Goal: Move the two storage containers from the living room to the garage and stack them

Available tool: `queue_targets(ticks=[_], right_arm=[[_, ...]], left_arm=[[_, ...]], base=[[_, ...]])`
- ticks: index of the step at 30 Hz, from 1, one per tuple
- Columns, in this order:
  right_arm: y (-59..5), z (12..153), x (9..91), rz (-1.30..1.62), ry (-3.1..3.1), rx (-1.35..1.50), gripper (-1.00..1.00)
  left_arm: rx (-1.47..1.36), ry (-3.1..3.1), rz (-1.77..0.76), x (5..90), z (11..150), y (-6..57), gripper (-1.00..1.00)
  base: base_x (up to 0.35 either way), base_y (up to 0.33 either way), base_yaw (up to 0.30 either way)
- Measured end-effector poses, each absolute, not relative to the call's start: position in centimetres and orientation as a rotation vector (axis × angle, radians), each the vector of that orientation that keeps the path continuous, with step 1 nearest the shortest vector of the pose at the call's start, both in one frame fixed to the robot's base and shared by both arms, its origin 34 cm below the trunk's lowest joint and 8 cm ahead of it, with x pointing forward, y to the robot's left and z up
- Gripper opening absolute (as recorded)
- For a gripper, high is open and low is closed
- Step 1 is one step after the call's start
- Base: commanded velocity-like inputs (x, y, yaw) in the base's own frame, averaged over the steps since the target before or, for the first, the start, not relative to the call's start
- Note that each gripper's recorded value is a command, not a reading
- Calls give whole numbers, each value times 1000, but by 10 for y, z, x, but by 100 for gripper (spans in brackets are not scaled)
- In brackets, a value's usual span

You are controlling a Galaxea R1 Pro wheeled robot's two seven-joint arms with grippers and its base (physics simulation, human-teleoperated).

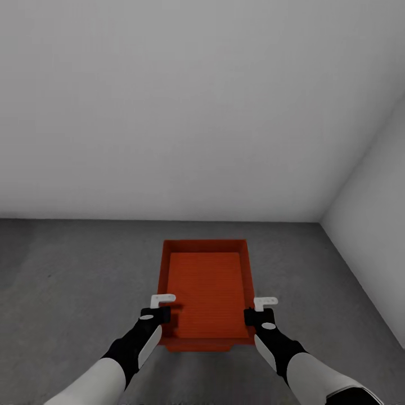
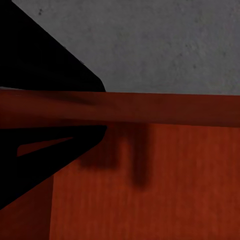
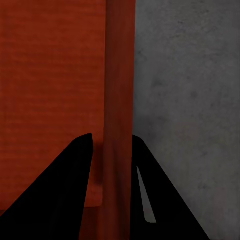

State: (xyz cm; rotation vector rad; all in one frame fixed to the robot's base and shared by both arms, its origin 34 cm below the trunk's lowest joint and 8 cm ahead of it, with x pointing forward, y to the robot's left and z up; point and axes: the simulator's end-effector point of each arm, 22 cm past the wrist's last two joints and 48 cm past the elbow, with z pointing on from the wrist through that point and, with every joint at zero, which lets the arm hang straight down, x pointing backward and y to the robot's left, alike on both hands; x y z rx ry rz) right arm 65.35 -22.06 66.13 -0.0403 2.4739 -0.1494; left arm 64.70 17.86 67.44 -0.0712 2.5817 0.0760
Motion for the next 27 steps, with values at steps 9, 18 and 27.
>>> queue_targets(ticks=[9,18,27], right_arm=[[-220,654,649,-149,2489,-41,-100],[-220,646,644,-149,2503,-41,-100],[-220,638,640,-149,2518,-42,-100]], left_arm=[[-70,2596,77,643,667,179,-100],[-69,2611,78,639,660,179,-100],[-68,2626,79,634,652,179,-100]], base=[[0,0,0],[0,0,0],[0,0,0]])
